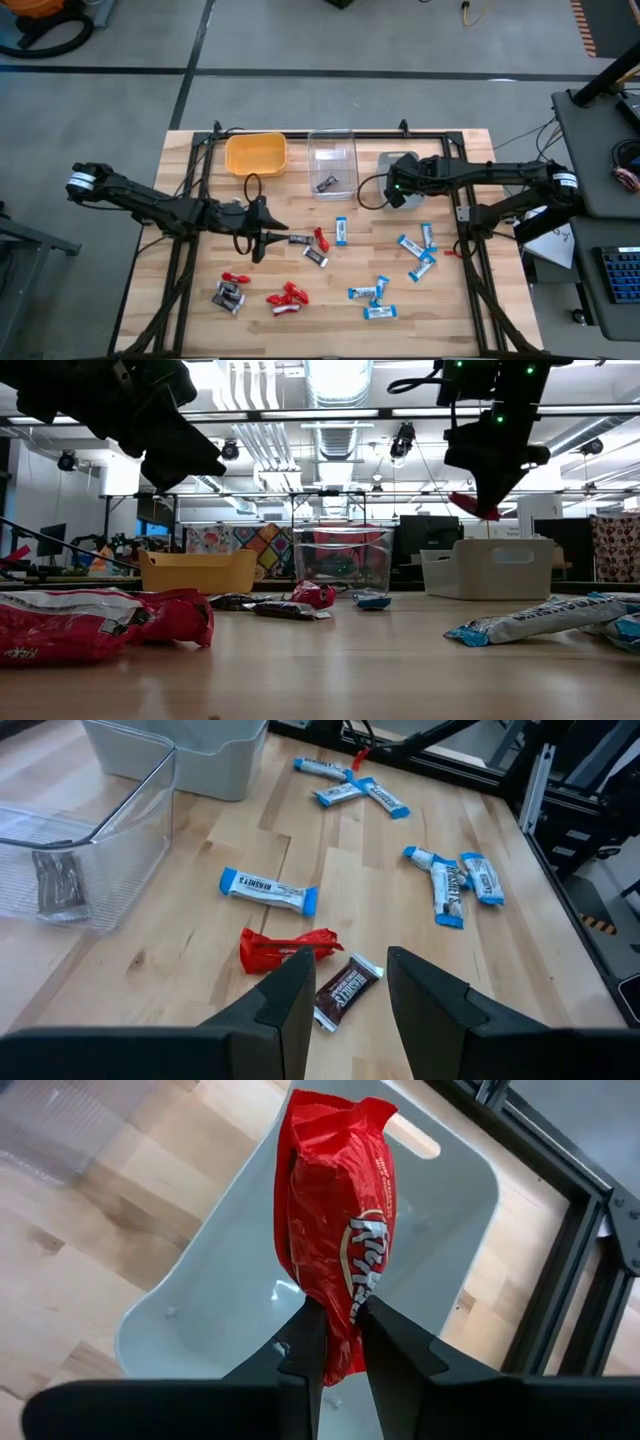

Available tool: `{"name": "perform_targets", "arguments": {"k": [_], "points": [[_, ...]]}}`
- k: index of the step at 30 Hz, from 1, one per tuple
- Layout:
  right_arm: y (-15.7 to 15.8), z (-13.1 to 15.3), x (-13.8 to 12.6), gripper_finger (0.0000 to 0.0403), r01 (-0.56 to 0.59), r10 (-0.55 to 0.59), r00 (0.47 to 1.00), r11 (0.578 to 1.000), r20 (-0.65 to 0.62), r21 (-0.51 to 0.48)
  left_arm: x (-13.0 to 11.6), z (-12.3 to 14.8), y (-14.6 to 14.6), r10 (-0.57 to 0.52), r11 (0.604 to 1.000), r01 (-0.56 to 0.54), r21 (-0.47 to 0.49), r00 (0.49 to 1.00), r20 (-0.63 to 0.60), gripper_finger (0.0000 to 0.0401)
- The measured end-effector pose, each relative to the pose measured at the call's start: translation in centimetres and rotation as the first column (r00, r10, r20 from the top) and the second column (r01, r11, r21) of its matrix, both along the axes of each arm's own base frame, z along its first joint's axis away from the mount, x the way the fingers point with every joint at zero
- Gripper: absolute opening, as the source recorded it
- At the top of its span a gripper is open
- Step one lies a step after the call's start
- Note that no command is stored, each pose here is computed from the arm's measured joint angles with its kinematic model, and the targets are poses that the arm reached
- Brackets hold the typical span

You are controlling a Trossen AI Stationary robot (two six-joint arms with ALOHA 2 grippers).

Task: Sort candy
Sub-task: Put the red chocolate into the gray bin

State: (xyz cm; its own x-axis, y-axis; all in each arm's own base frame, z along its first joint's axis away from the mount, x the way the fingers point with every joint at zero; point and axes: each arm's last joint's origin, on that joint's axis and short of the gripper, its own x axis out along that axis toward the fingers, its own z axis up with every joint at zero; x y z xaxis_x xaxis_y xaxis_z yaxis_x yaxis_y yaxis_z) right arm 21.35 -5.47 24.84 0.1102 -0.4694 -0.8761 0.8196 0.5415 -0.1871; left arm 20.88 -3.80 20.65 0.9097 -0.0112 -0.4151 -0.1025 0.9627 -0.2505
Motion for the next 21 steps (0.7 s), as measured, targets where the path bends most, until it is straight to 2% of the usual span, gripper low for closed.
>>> {"name": "perform_targets", "arguments": {"k": [16,19,21], "points": [[0.00,0.03,0.18,0.0061,-0.004,0.004,1.000,1.000,0.019,0.006,0.00,0.01,0.00,0.001,1.000,-0.001,-0.002,1.000,0.000,0.0111],[-0.03,0.12,0.34,0.0061,-0.033,0.033,0.999,0.999,0.022,-0.002,0.00,0.02,0.00,0.001,1.000,-0.001,-0.002,1.000,0.001,0.0111],[-0.02,0.47,0.40,0.0061,-0.041,0.041,0.999,0.999,0.023,0.003,0.00,0.02,0.00,0.013,1.000,-0.013,-0.029,1.000,0.000,0.0111]]}}
